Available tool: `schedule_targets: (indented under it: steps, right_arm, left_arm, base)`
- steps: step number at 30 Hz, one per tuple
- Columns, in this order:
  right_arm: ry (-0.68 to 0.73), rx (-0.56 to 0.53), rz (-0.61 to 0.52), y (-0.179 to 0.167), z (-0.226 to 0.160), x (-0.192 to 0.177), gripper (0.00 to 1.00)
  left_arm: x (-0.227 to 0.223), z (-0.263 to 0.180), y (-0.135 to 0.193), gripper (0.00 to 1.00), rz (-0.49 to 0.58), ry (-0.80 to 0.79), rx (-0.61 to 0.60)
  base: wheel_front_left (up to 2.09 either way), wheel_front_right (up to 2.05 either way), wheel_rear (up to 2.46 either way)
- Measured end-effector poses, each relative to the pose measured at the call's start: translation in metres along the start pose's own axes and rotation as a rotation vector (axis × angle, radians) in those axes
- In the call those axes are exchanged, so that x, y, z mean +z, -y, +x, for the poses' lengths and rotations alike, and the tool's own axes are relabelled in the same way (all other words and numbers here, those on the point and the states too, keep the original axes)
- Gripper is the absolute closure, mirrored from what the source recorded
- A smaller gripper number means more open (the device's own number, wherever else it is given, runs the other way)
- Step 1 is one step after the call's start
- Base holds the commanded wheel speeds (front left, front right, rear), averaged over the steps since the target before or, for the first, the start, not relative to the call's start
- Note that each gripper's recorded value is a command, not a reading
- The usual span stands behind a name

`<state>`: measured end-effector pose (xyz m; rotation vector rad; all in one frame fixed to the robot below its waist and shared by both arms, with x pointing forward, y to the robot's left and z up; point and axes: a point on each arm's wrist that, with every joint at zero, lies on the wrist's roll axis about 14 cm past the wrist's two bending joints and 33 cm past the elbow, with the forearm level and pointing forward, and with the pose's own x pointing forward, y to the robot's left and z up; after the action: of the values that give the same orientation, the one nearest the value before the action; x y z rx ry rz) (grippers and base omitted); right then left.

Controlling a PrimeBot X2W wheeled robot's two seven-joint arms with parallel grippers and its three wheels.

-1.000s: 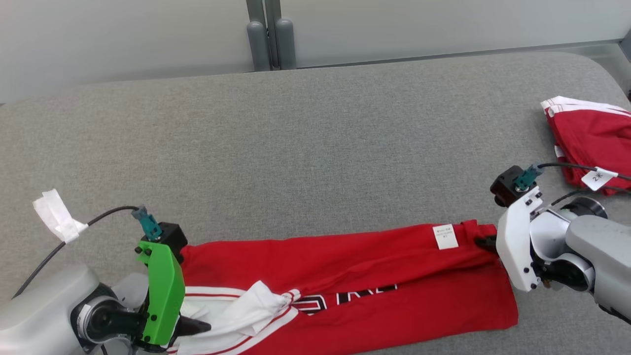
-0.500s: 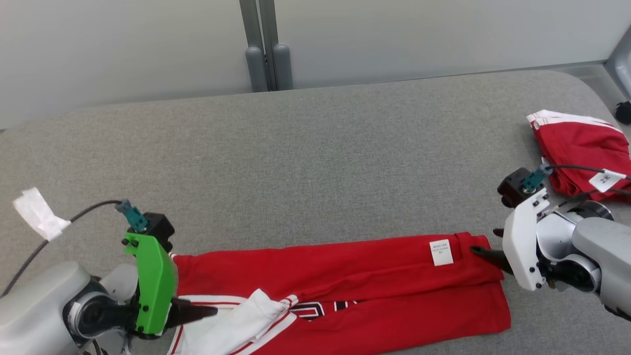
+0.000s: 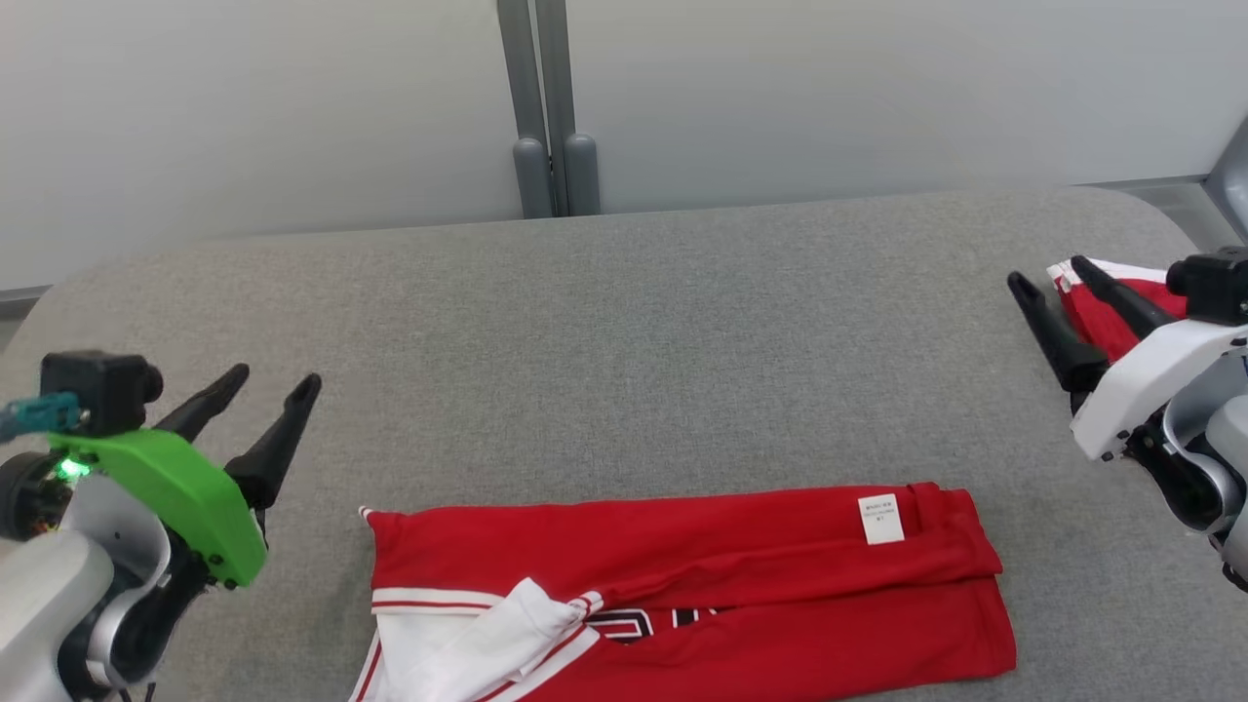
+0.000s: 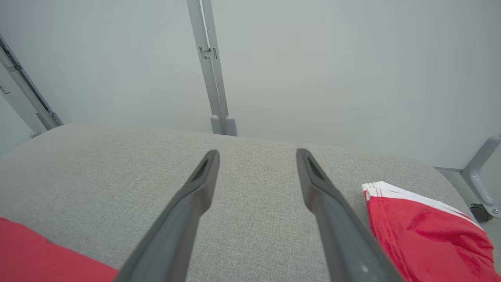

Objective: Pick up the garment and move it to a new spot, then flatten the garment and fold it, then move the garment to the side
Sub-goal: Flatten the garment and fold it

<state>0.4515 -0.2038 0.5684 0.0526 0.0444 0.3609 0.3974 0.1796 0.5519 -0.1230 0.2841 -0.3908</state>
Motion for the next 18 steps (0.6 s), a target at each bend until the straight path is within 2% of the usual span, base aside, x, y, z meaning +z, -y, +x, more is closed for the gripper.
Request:
schedule_targets:
  steps: [3, 5, 7, 11, 18]
  right_arm:
    - [0.135, -0.031, 0.034, 0.001, 0.002, 0.030, 0.00]
    - [0.197, -0.056, 0.050, 0.001, -0.005, 0.034, 0.00]
    - [0.209, -0.080, 0.069, -0.002, -0.015, 0.020, 0.00]
    - [0.216, -0.117, 0.090, -0.013, -0.035, -0.004, 0.00]
    - [0.178, -0.199, 0.112, -0.015, -0.069, -0.040, 0.00]
  left_arm:
    - [0.011, -0.011, -0.011, 0.00, -0.013, 0.154, 0.092]
    - [0.014, -0.017, -0.018, 0.00, -0.036, 0.220, 0.154]
    - [0.015, -0.022, -0.017, 0.00, -0.033, 0.251, 0.175]
    - [0.042, -0.033, -0.014, 0.00, -0.022, 0.413, 0.230]
    - [0.004, -0.048, -0.011, 0.00, -0.022, 0.444, 0.320]
  base:
    - [0.00, 0.00, 0.00]
    - [0.00, 0.00, 0.00]
    - [0.00, 0.00, 0.00]
    - [0.00, 0.00, 0.00]
    - [0.00, 0.00, 0.00]
